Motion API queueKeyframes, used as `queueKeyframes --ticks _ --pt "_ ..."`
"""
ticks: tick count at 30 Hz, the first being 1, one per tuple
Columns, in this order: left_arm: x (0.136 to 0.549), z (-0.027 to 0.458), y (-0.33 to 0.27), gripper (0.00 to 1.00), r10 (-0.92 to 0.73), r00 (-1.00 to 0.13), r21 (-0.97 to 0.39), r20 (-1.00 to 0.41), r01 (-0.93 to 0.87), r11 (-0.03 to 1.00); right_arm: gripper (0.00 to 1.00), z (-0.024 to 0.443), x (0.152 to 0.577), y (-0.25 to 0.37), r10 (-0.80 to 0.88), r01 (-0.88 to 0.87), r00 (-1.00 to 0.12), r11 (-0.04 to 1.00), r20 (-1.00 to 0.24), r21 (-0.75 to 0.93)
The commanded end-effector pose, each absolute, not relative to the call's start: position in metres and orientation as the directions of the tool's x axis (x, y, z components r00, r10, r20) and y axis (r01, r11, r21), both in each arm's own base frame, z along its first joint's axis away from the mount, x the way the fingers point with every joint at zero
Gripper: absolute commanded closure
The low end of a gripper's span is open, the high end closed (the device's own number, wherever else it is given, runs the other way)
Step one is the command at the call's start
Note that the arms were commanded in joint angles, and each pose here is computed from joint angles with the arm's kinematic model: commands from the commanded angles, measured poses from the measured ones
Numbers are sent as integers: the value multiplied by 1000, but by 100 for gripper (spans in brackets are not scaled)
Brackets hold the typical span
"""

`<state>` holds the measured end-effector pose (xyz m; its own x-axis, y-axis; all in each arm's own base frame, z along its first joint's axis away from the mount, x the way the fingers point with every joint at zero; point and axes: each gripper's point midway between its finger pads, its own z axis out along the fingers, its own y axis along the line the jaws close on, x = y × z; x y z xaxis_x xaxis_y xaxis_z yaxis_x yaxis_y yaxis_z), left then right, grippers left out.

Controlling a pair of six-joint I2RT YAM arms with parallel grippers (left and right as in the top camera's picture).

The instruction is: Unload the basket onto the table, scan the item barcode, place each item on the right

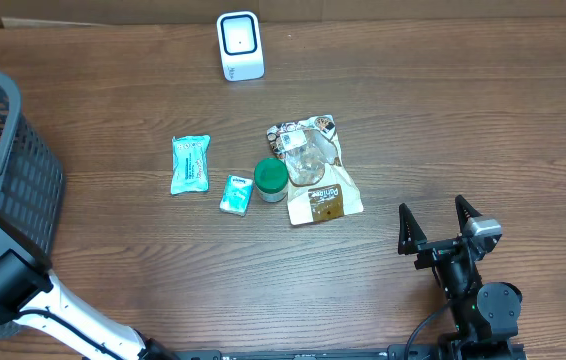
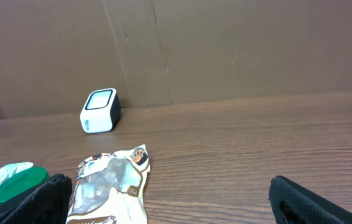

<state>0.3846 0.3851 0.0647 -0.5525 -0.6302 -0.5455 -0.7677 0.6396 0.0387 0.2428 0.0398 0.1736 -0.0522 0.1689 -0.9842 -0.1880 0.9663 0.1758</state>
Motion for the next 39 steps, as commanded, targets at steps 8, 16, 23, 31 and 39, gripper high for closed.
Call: queueKeyframes --ticks 8,16,23,31,39 --pt "392 52 388 26 -618 -556 33 -556 -757 652 0 171 243 40 171 -189 -51 966 -984 178" --pt "392 32 388 25 -629 -568 36 -531 -757 653 0 171 243 40 171 -189 -51 966 -984 177" --pt "391 9 386 46 -640 -582 39 -502 -755 655 0 171 243 40 171 -189 -51 966 -984 178" --pt "390 10 385 96 -643 -584 39 -495 -754 655 0 171 243 40 171 -189 -51 966 -984 178" --pt "385 67 370 96 -715 -502 -51 -486 -801 597 0 171 243 40 171 -189 -51 966 -984 178"
